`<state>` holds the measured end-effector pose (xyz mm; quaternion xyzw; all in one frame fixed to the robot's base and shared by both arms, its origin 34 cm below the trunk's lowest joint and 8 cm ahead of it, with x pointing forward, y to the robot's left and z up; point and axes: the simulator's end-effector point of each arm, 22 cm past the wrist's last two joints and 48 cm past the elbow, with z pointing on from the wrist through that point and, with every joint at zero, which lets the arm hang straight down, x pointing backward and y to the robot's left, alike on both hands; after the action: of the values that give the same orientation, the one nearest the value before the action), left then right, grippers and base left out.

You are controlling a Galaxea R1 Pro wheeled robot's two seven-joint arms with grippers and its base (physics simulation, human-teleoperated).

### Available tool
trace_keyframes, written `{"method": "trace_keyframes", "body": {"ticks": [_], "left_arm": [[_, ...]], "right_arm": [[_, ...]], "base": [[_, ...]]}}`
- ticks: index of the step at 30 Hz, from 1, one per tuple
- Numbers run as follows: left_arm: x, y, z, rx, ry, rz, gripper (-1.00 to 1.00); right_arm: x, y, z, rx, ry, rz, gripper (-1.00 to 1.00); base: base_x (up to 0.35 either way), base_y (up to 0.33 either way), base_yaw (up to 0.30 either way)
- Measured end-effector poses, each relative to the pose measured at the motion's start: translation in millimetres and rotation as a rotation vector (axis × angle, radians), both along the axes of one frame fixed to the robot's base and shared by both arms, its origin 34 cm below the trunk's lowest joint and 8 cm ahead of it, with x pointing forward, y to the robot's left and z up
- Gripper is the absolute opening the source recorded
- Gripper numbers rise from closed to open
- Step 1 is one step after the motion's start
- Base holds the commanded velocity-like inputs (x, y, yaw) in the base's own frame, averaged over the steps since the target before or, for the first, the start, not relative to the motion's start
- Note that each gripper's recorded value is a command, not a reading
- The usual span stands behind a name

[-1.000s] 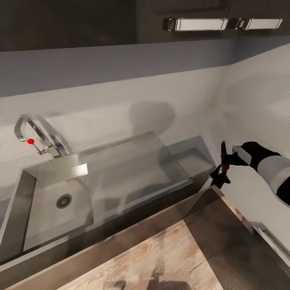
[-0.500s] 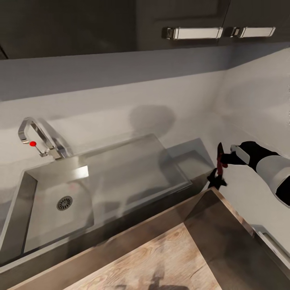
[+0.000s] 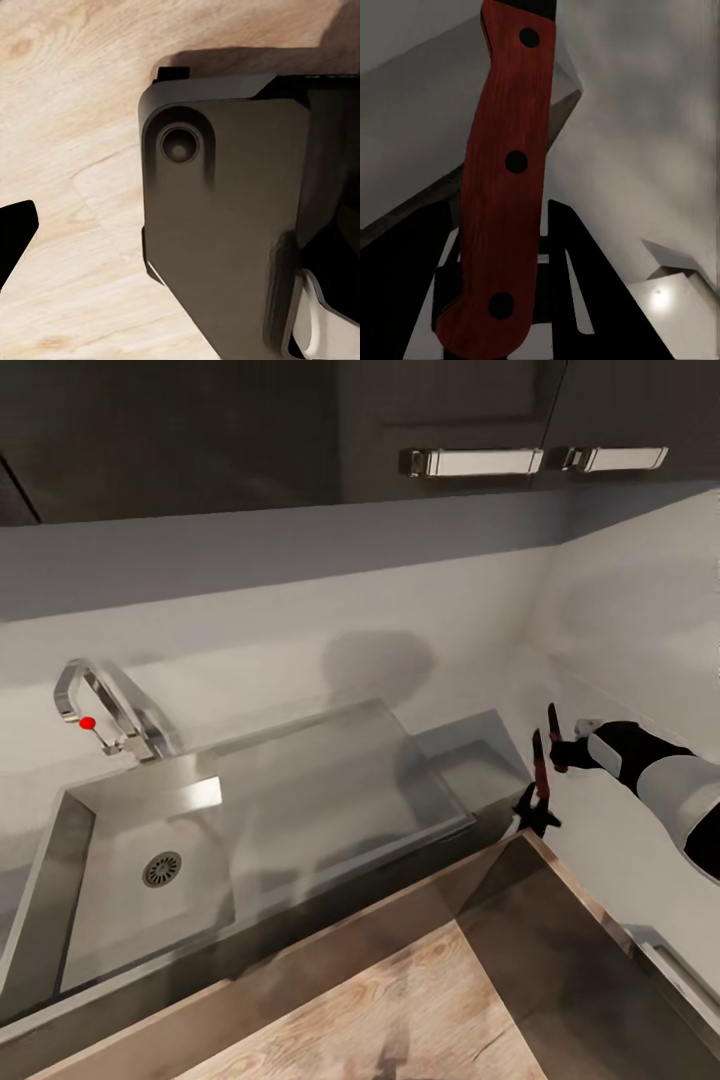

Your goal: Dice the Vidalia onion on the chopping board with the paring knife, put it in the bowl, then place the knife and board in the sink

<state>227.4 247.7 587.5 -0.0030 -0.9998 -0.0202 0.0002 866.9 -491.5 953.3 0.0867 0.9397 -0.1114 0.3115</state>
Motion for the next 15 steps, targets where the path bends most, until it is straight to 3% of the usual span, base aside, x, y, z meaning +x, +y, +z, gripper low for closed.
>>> {"method": "trace_keyframes", "body": {"ticks": [15], "left_arm": [[11, 9, 3, 0.014, -0.029, 0.0, 1.0]], "right_arm": [[3, 5, 17, 0.0, -0.029, 0.012, -1.0]], "base": [[0.0, 0.0, 0.0]]}}
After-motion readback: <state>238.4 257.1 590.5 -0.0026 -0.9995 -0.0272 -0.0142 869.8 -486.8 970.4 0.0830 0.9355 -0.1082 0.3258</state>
